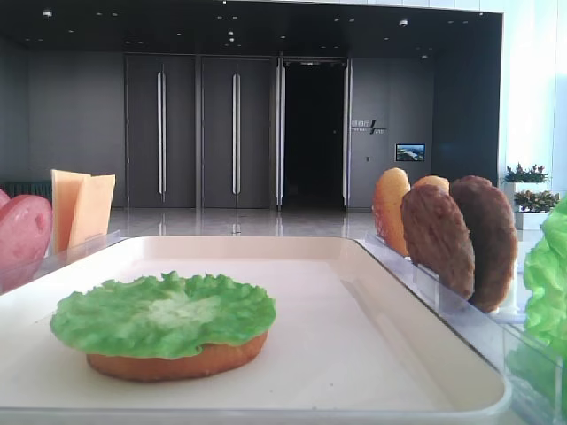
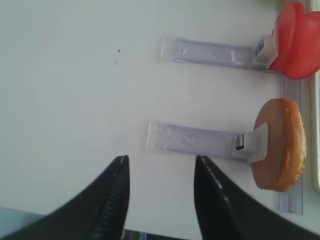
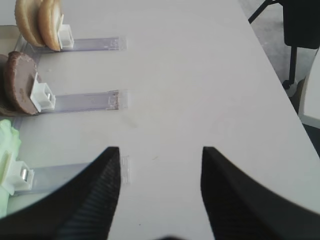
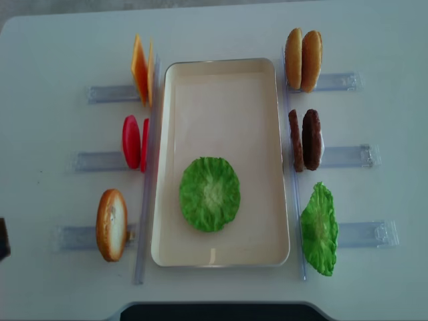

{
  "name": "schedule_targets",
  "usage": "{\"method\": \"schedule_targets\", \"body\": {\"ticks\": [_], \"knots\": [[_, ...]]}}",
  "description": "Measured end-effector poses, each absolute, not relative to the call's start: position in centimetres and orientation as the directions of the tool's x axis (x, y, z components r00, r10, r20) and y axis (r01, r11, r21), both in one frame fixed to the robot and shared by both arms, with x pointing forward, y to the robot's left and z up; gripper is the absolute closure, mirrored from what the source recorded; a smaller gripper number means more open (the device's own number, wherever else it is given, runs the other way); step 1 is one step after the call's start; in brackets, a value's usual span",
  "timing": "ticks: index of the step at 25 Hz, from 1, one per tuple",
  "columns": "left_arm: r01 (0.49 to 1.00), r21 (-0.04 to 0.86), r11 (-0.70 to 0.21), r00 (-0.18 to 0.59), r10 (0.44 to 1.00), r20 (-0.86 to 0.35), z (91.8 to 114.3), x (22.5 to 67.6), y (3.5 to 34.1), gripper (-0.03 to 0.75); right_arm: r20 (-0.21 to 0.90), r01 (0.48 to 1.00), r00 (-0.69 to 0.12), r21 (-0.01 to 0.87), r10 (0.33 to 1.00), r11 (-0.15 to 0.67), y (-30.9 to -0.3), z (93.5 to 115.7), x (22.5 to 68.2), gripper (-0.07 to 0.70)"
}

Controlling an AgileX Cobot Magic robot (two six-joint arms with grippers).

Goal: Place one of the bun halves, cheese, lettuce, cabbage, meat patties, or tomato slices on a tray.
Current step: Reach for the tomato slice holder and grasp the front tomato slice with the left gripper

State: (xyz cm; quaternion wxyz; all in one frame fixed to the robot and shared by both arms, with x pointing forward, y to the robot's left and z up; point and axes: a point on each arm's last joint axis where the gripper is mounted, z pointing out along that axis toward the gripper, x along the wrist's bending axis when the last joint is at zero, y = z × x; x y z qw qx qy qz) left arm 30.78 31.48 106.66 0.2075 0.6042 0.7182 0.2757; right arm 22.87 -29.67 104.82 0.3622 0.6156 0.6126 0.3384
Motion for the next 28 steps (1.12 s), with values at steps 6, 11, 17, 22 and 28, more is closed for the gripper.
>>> {"method": "schedule_targets", "body": {"ticks": [6,11,17,22,28], "knots": [[0.853,0.505,0.130,-0.168,0.985,0.029,108.6,40.0,31.3,0.388,-0.027,0.509,0.020,0.861,0.999,0.013,-29.7,104.8,22.9,0.279],[0.914,0.386,0.124,-0.123,0.992,-0.028,107.3,47.2,30.6,0.388,-0.031,0.509,0.023,0.860,0.999,0.015,-29.7,104.8,22.9,0.279],[0.945,0.301,0.125,-0.110,0.992,-0.067,104.9,52.6,30.2,0.388,-0.031,0.509,0.023,0.860,0.999,0.015,-29.7,104.8,22.9,0.279],[0.944,0.303,0.127,-0.111,0.991,-0.070,104.3,53.3,30.2,0.385,-0.031,0.509,0.023,0.860,0.999,0.015,-29.7,104.8,22.9,0.279],[0.949,0.310,0.064,-0.035,0.995,-0.098,104.4,53.3,27.4,0.220,-0.031,0.509,0.023,0.861,0.999,0.015,-29.7,104.8,22.9,0.279]]}}
